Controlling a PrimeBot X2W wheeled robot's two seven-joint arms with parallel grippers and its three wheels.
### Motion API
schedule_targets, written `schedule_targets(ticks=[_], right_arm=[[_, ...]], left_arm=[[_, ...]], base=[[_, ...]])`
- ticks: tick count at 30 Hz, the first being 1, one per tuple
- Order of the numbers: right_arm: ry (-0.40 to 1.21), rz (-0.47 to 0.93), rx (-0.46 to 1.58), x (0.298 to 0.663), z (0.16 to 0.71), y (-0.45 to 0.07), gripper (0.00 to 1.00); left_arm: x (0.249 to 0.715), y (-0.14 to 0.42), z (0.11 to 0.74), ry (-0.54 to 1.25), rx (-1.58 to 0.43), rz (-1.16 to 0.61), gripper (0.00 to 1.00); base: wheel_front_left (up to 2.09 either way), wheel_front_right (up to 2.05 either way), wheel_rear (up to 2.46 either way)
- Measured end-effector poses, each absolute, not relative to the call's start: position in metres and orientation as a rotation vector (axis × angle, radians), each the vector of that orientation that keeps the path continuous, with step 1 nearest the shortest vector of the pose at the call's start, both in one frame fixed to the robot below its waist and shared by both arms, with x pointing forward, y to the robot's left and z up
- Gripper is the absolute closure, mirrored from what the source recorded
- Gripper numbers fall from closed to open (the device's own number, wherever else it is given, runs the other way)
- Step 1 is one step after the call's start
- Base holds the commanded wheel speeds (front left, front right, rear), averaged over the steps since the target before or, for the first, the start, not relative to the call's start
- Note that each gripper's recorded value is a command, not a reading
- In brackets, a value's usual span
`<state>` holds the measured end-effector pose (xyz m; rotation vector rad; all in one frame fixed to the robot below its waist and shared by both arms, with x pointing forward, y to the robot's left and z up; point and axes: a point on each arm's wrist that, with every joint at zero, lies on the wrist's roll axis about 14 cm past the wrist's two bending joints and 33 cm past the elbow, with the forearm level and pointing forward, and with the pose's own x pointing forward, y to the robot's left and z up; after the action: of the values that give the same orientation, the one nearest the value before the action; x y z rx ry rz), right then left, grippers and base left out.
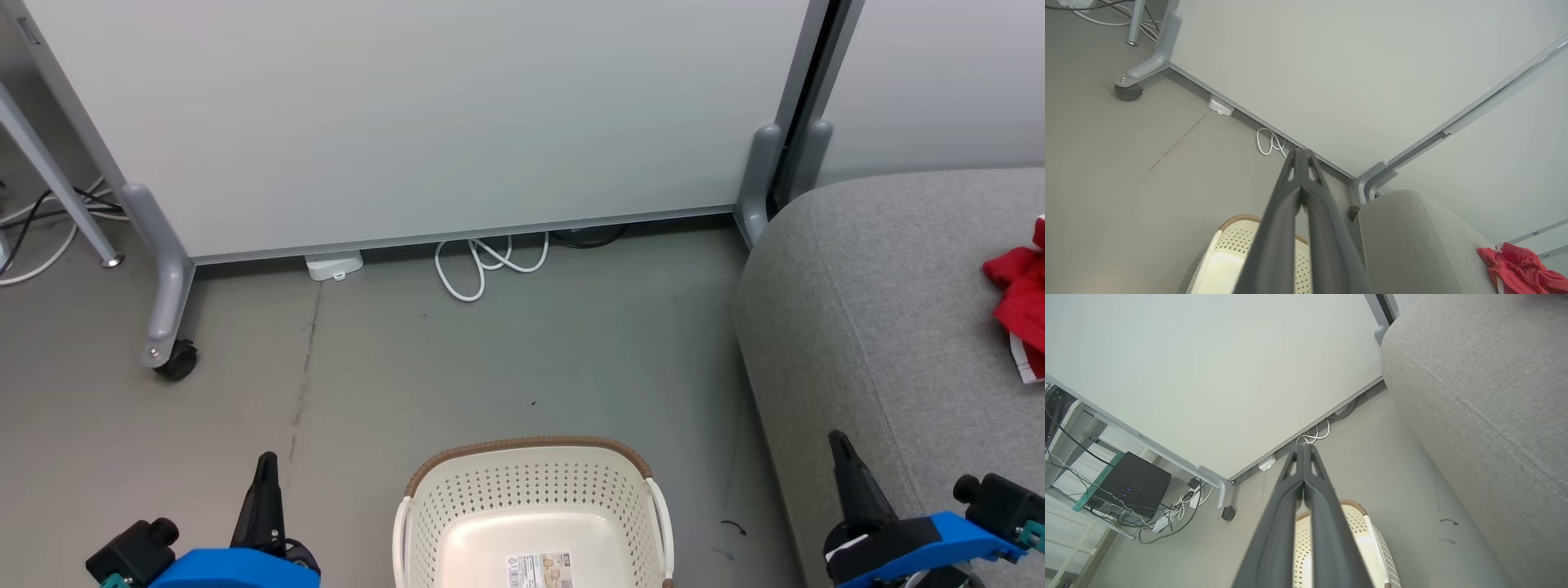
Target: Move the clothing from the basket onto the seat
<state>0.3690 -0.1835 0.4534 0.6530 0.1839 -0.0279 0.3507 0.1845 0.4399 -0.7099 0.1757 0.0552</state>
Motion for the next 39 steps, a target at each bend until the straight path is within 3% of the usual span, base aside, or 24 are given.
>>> schedule_targets(ticks=[39], right_arm=[[0.106, -0.052, 1.135, 0.380, 0.476, -0.191, 1.00]], left_arm=[[0.370, 0.195, 0.466, 0.108, -1.160, 0.087, 1.00]], base=[[0.00, 0.00, 0.00]])
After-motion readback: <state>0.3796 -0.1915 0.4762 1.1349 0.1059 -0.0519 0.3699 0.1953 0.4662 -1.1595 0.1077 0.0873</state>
